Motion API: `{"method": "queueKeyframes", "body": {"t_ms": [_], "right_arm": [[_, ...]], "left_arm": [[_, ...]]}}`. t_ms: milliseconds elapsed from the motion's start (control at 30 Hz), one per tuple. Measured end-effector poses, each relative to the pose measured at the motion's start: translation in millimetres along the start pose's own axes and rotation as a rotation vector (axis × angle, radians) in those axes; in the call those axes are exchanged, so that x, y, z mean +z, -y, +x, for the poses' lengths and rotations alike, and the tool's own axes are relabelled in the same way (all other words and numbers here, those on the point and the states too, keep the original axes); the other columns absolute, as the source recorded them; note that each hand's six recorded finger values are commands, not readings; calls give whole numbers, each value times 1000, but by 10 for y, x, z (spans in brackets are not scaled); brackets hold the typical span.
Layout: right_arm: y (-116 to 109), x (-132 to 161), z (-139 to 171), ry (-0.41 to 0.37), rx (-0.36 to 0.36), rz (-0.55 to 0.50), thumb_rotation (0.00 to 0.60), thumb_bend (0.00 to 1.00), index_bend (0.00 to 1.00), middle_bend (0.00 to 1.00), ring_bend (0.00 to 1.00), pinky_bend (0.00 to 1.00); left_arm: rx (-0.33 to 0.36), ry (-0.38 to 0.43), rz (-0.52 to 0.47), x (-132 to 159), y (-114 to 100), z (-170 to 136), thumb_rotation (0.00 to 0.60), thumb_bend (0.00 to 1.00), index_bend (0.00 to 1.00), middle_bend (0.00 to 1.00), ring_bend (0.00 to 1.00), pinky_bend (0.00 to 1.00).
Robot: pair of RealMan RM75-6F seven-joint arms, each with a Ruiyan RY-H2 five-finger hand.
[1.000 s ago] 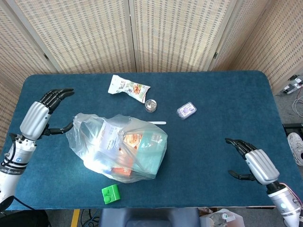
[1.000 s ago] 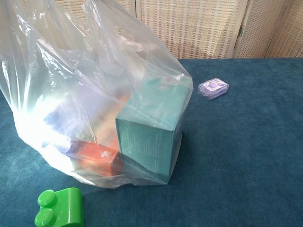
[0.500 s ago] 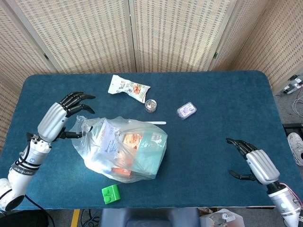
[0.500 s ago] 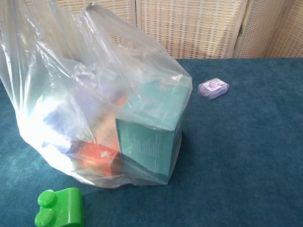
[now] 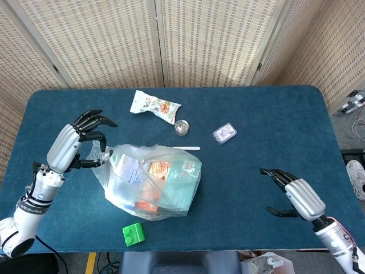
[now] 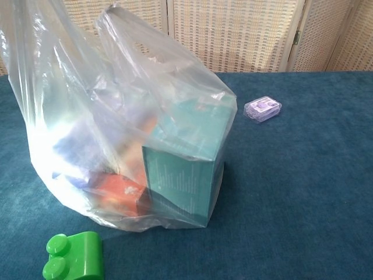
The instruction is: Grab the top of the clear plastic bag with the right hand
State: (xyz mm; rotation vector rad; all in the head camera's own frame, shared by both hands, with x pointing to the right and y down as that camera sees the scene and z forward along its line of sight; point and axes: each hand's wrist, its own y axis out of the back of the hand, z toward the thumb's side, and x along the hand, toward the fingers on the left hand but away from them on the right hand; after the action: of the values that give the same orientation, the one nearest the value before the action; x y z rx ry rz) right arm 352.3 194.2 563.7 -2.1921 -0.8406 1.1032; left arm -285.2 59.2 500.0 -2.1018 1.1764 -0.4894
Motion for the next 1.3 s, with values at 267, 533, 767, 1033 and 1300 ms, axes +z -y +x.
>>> {"method": "queueKeyframes", "body": {"t_ms": [267,533,767,1033,1300], "right_arm": [[21,155,-132,-77,18,-48,600,204,90,194,144,261],[26,375,-292,-178,54,-155,600,187,89,179,135,261],[39,631,-476,-283,129,-300,600,157,42,142,85,232],[95,966,-806,-392,229,-409,600,88,26,83,0,118],[179,1208,-1088,-442,302,-488,600,53,0,63,0,117]], "left_arm": [[45,-17,-44,36,-85,17,600,309,722,357,272,135],[64,-24,-48,60,-111,34,600,305,710,360,273,135],[81,-26,-54,91,-139,58,600,306,701,360,273,135],[80,-45,-48,81,-153,71,600,305,698,361,273,135],[75,-49,-45,85,-144,79,600,305,698,361,274,135]]}}
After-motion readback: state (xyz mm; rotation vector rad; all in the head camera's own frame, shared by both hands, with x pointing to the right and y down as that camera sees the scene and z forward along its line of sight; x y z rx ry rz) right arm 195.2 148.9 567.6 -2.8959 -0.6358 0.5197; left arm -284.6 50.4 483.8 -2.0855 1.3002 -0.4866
